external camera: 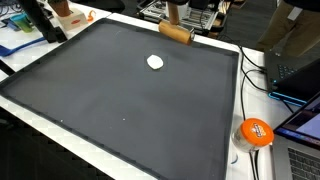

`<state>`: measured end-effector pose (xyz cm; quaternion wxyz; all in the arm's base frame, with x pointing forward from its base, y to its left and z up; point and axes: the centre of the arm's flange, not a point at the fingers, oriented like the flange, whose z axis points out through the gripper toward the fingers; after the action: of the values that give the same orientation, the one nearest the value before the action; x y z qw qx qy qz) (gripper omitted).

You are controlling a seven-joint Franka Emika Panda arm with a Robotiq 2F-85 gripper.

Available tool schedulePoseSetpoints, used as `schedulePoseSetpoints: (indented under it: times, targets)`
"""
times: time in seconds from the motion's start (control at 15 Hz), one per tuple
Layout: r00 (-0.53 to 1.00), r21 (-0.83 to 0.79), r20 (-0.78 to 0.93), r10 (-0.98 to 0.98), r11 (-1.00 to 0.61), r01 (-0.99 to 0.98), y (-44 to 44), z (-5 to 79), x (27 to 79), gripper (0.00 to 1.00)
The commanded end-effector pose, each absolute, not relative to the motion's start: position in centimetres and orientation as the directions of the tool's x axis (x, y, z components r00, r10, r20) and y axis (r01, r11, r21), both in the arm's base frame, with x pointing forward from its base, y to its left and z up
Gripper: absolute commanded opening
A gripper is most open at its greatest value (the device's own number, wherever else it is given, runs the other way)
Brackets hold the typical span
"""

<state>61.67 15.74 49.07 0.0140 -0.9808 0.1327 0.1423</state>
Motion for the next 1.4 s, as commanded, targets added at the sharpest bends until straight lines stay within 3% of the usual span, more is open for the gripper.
schedulePoseSetpoints:
  times: [0.0,0.27,0.47,1.07,1.13,1.33]
  targets:
    - [0.920,-0.019,-0.239,-0.311,-0.946,-0.324,14.8,49.3,60.6,0.22]
    - [0.851,-0.065,-0.150,-0.503,-0.854,-0.516,12.2,48.4,57.7,0.22]
    - [0.749,0.021,-0.169,-0.640,-0.762,-0.647,11.1,47.4,53.9,0.22]
    - [0.352,0.108,-0.139,-0.925,-0.368,-0.924,15.4,41.9,47.4,0.22]
    - [0.438,0.123,-0.141,-0.888,-0.454,-0.882,15.1,42.7,49.8,0.47]
    - [0.385,0.134,-0.129,-0.914,-0.401,-0.906,15.4,41.4,48.8,0.47]
